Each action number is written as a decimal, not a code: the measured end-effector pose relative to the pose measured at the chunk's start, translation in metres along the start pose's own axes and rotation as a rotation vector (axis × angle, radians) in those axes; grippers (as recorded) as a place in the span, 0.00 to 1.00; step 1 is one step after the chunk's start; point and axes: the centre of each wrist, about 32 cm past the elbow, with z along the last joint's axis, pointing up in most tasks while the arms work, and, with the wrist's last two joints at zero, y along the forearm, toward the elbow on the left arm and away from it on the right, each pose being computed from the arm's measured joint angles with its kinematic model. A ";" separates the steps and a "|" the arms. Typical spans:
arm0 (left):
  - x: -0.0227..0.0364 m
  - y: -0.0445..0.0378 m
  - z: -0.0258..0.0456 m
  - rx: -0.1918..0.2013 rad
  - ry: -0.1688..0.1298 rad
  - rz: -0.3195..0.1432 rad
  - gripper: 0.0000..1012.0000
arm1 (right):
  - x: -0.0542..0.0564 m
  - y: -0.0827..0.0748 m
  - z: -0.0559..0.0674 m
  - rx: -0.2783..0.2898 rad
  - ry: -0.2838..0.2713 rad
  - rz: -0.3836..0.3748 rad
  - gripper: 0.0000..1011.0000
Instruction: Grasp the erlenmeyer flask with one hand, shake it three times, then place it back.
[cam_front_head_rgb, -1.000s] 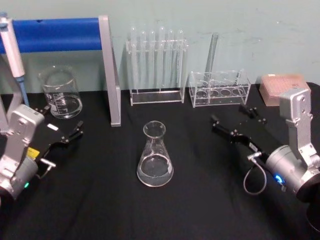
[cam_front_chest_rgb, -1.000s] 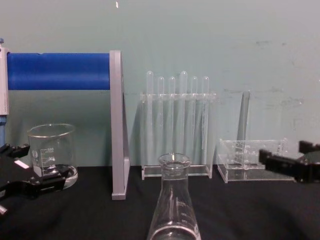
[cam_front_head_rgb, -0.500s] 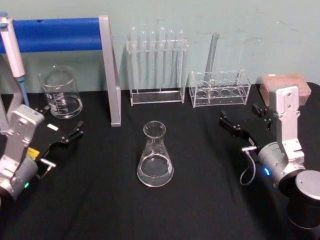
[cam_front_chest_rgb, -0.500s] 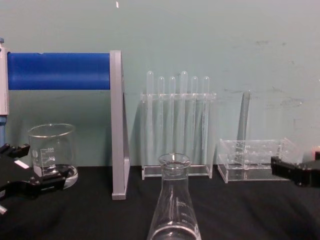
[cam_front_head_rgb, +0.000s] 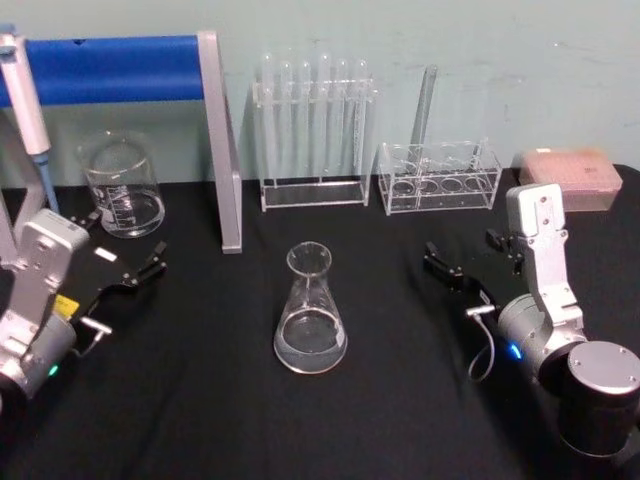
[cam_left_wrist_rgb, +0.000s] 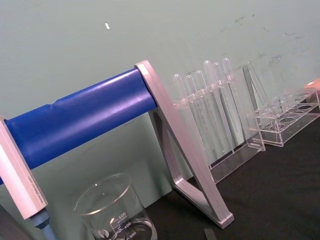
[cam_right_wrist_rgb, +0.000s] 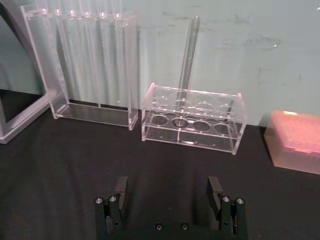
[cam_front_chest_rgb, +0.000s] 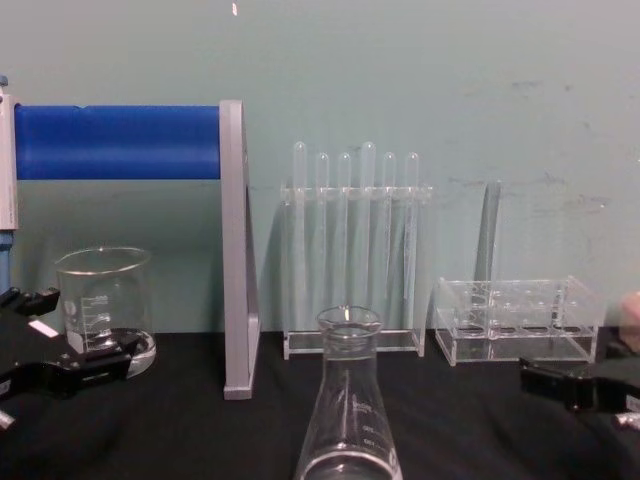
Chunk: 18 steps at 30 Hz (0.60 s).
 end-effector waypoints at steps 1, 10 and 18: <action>0.0000 0.0000 0.0000 0.000 0.000 0.000 0.99 | 0.001 0.000 0.000 -0.004 0.008 0.010 0.99; 0.0000 0.0000 0.0000 0.000 0.000 0.000 0.99 | 0.001 0.000 0.000 -0.007 0.013 0.013 0.99; 0.0000 0.0000 0.0000 0.000 0.000 0.000 0.99 | 0.001 0.000 0.000 -0.005 0.011 0.011 0.99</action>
